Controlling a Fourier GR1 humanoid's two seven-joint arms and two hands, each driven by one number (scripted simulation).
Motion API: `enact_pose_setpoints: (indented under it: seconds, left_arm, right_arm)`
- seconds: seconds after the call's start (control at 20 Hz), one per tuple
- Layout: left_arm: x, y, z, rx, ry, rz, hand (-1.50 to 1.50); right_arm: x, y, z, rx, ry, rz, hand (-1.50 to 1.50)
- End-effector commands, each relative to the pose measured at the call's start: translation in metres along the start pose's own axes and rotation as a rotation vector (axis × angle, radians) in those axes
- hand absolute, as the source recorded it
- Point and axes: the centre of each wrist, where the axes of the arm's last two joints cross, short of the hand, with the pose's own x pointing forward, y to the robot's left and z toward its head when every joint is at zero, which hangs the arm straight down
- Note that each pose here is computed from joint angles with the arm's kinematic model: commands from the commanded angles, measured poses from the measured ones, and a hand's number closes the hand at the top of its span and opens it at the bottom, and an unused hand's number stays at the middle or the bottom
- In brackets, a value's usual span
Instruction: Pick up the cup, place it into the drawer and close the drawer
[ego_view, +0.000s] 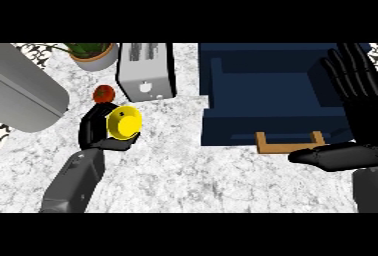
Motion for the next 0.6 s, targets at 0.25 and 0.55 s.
enact_pose_setpoints:
  seconds: [0.25,0.55]
  left_arm:
    - [0.052,-0.091,-0.094,-0.224,-0.15,0.129,1.5]
    - [0.109,-0.153,-0.143,-0.309,-0.151,0.127,1.5]
  right_arm:
    - [-0.011,-0.006,0.005,-0.036,0.01,0.008,-1.5]
    - [-0.005,-0.009,0.009,-0.031,0.018,0.035,-1.5]
